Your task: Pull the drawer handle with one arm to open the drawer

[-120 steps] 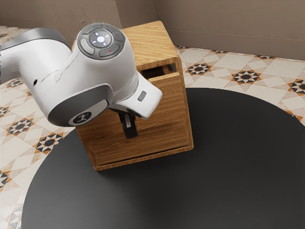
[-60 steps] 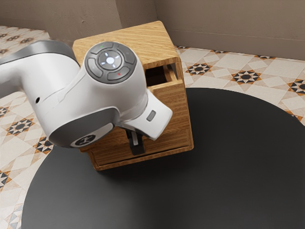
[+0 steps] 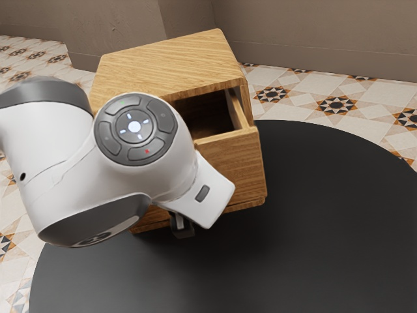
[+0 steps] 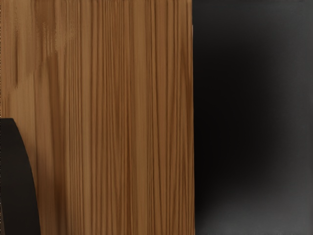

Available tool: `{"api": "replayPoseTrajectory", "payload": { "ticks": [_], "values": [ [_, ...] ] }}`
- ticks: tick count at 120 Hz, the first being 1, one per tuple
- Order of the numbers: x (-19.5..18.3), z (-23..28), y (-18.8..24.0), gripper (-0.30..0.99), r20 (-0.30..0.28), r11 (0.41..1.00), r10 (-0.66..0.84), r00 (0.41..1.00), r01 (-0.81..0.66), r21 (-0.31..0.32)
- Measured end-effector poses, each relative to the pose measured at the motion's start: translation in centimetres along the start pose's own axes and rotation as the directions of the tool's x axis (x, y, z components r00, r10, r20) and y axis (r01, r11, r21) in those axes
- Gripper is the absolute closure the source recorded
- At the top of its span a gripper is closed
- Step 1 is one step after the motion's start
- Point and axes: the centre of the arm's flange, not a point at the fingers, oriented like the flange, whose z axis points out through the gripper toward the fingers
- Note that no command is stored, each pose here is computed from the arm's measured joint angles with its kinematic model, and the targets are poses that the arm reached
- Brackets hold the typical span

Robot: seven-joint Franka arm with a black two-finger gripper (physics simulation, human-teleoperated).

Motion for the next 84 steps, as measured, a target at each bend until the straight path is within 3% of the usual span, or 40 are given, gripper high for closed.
{"api": "replayPoseTrajectory", "payload": {
  "ticks": [38, 50, 60, 64, 67, 76, 84],
  "values": [
    [0.1, -2.6, 0.6, 0.06, -0.029, 1.000, -0.016, 0.999, 0.016, 0.020],
    [0.2, -7.8, -1.3, 0.03, -0.074, 0.997, -0.048, 0.996, 0.053, 0.059],
    [-0.9, -15.6, -4.3, 0.02, -0.161, 0.988, -0.109, 0.981, 0.124, 0.091],
    [-2.3, -17.2, -6.6, 0.01, -0.183, 0.981, -0.173, 0.968, 0.185, 0.050],
    [-3.8, -16.7, -9.2, 0.01, -0.171, 0.968, -0.251, 0.953, 0.251, -0.022],
    [-7.9, -12.7, -16.9, 0.01, -0.065, 0.867, -0.460, 0.886, 0.432, -0.248],
    [-11.3, -9.3, -20.4, 0.00, 0.049, 0.766, -0.559, 0.827, 0.539, -0.350]
  ]
}}
